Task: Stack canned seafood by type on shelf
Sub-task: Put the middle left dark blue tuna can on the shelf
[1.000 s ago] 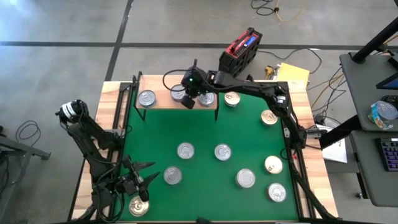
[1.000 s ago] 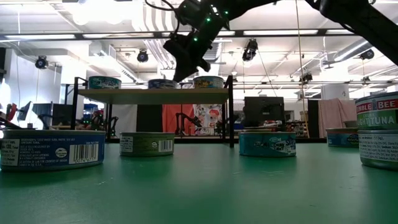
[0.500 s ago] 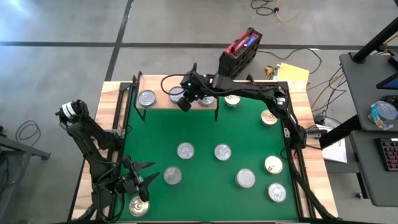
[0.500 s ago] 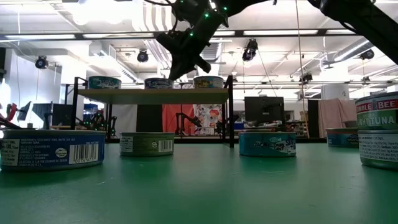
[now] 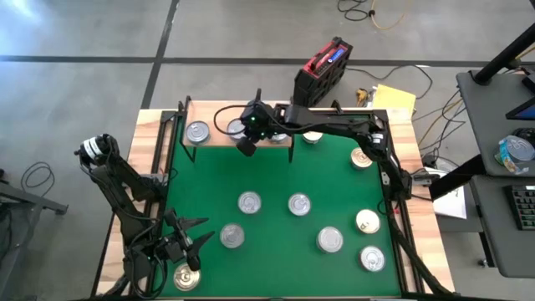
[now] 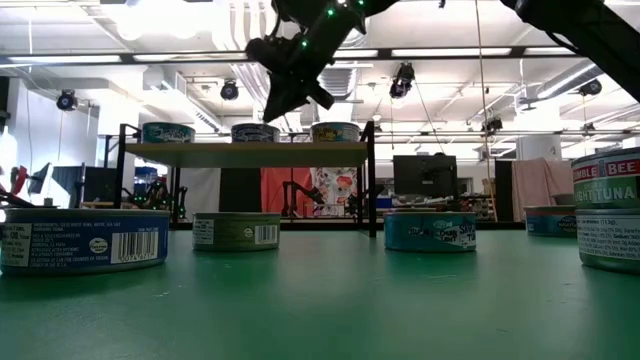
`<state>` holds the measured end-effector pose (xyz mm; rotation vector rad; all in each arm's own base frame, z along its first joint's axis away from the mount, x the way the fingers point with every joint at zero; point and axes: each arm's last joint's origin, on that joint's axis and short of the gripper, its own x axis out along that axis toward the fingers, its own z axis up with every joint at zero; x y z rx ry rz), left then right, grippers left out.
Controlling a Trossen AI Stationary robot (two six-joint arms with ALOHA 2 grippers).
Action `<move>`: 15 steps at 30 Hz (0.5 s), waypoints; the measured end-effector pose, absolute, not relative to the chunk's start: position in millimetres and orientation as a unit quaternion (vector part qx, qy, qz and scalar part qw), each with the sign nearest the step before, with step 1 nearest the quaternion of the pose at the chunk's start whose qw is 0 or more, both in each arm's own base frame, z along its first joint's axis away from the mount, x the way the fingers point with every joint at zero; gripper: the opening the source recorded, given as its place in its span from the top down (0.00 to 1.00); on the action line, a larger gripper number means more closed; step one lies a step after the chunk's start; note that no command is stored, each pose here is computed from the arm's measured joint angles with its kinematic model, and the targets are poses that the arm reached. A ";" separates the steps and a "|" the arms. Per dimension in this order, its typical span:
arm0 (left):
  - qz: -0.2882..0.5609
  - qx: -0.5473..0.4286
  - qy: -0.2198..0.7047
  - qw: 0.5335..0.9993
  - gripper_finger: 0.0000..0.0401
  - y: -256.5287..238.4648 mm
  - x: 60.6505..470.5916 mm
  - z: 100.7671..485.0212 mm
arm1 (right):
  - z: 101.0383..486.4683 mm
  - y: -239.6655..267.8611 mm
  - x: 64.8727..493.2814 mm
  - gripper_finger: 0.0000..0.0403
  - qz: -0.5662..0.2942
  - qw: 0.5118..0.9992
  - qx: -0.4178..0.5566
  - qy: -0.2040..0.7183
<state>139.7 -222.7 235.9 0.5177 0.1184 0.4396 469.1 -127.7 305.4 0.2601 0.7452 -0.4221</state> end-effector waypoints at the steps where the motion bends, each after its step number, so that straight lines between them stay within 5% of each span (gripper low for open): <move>1: 0.215 0.254 0.058 0.941 0.53 -222.7 139.7 235.9 | 306.5 -128.3 468.9 0.98 -0.203 0.903 0.120 0.360; 15: 0.215 0.254 0.058 0.941 0.53 -222.7 139.7 235.9 | 300.3 -133.0 470.4 0.98 -0.189 0.911 0.080 0.358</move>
